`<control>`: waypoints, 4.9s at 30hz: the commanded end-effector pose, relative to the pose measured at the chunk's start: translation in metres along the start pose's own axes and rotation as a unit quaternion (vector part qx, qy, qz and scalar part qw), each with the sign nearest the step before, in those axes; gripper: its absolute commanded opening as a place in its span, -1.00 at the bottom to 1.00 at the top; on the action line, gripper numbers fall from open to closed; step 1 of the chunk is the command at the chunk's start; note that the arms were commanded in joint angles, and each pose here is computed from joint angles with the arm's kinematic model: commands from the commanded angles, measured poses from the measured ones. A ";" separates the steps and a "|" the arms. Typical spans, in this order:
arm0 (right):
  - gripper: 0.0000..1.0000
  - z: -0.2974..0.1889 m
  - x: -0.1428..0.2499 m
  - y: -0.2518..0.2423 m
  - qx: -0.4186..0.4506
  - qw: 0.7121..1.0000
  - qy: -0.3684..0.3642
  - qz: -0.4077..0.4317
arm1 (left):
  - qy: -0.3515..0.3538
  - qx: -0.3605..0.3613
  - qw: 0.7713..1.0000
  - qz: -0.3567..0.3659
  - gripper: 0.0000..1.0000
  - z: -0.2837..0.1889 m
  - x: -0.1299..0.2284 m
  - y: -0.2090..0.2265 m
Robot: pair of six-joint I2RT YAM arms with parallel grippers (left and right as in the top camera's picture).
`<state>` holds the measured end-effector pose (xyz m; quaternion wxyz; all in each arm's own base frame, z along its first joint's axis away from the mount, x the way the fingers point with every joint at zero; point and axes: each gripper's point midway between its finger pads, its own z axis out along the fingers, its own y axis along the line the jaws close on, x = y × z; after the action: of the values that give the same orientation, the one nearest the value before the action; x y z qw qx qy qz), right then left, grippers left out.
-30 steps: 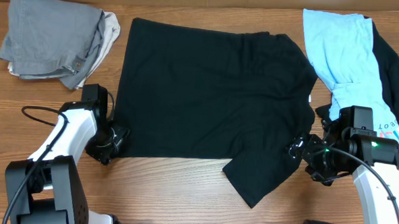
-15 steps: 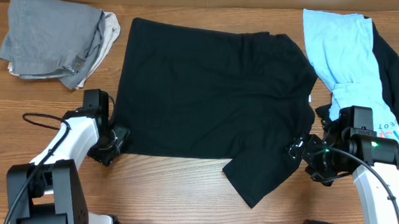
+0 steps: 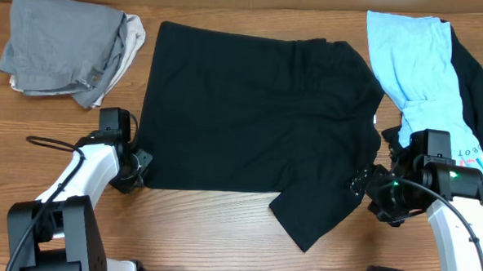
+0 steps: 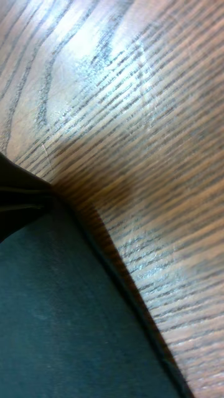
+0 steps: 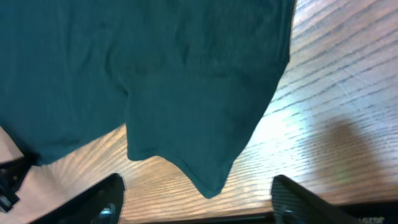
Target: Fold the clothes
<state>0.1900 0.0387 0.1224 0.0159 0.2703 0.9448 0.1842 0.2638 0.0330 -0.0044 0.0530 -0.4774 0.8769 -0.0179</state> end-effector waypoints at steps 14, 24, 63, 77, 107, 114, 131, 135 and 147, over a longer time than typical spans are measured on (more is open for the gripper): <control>0.33 0.005 0.039 0.024 0.007 1.000 -0.011 0.020 | 0.059 0.050 0.994 0.082 -0.92 -0.003 0.013 -0.024; 0.46 0.041 0.080 0.043 0.037 0.999 -0.016 -0.008 | 0.053 0.043 0.994 0.083 -0.92 -0.002 0.011 -0.022; 0.54 0.117 0.103 -0.002 0.154 0.988 -0.022 0.006 | 0.051 0.038 0.994 0.092 -0.92 -0.002 0.011 -0.019; 0.33 0.138 0.108 -0.010 0.185 0.982 0.002 0.033 | 0.051 0.038 0.994 0.094 -0.91 -0.002 0.011 -0.019; -0.92 0.001 0.068 0.027 0.107 0.986 -0.125 0.018 | -0.011 -0.001 0.979 0.202 -0.92 -0.092 -0.044 -0.046; -0.92 -0.077 0.064 0.025 0.083 0.979 -0.185 0.016 | -0.020 -0.027 0.977 0.213 -0.92 -0.124 -0.052 -0.041; -0.92 -0.093 0.039 0.043 0.148 0.961 -0.227 -0.050 | -0.034 -0.048 0.975 0.215 -0.92 -0.137 -0.057 -0.035; -0.92 -0.076 0.027 0.045 0.198 0.956 -0.210 -0.050 | -0.046 -0.039 0.974 0.220 -0.92 -0.137 -0.059 -0.043; -0.92 -0.024 -0.034 0.061 0.150 0.977 -0.121 -0.085 | -0.066 -0.042 0.961 0.265 -0.91 -0.118 -0.052 -0.076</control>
<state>0.2434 0.0593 0.1742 0.1326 0.2601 0.9563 -0.0170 0.3335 0.0343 0.1271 0.0919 -0.2470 0.9633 0.0512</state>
